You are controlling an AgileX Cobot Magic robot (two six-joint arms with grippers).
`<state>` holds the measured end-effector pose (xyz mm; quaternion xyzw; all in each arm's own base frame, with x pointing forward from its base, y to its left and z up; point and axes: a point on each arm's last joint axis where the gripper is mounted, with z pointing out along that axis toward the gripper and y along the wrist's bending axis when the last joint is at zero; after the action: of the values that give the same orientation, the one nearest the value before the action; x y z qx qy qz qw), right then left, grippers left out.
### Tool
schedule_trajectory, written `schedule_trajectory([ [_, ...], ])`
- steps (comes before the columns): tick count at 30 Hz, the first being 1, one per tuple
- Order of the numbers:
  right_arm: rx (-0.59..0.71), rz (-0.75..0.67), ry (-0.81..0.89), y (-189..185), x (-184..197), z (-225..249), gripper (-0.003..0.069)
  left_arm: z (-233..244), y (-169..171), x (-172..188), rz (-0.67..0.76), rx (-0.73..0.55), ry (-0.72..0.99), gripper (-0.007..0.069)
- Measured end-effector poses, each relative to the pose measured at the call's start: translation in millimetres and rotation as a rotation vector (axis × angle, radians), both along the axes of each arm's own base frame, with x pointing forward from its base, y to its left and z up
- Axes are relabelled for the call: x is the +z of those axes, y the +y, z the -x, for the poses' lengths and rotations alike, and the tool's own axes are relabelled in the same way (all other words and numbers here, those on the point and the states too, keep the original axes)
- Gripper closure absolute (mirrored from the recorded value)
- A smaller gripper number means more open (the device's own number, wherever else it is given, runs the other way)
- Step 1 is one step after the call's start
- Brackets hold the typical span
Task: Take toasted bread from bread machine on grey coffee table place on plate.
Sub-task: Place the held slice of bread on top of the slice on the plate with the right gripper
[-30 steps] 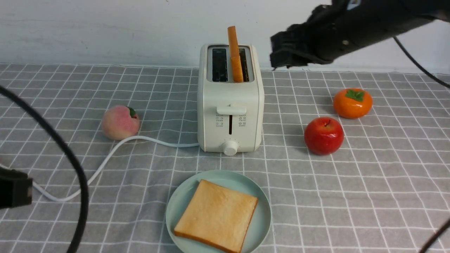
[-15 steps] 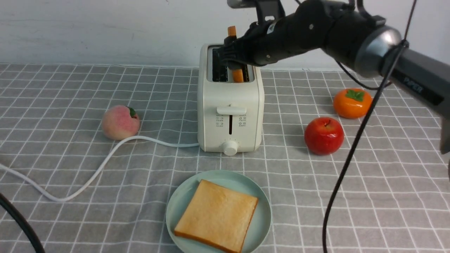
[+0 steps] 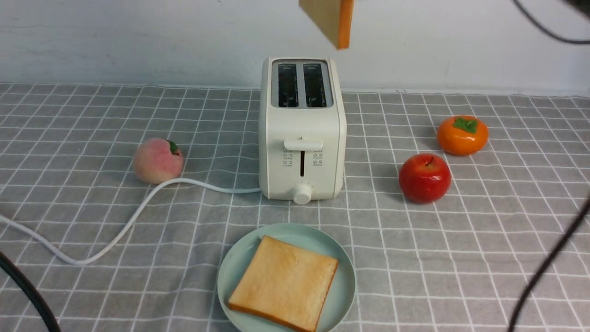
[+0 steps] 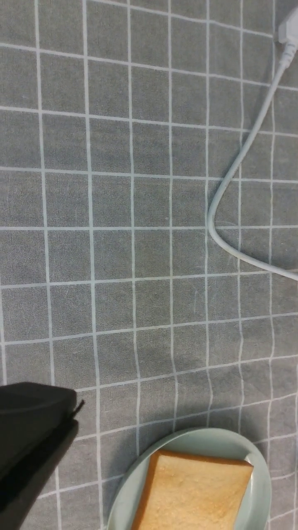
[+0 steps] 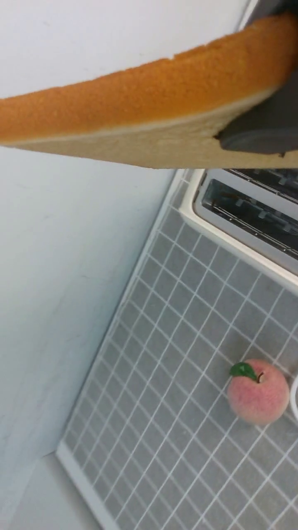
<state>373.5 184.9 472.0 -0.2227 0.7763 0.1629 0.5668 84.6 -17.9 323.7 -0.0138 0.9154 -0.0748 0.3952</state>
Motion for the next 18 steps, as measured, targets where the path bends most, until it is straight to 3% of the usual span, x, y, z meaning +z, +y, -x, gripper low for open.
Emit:
schedule_trajectory([
  [3,0.029,-0.006,-0.006,-18,39,46,0.0545,0,0,0,0.001,-0.001,-0.005,0.0639],
  [7,0.079,0.057,0.100,-33,52,85,0.0545,-2,-1,3,0.013,-0.006,-0.042,0.0639],
  [12,0.156,0.127,0.302,-31,34,97,0.0545,-4,-4,6,0.045,-0.016,-0.074,0.0639],
  [17,0.304,0.092,0.493,-12,-10,92,0.0545,-4,-5,6,0.065,-0.020,-0.075,0.0639],
  [18,0.368,0.087,0.587,-4,-38,90,0.0545,-4,-6,6,0.071,-0.022,-0.073,0.0639],
])
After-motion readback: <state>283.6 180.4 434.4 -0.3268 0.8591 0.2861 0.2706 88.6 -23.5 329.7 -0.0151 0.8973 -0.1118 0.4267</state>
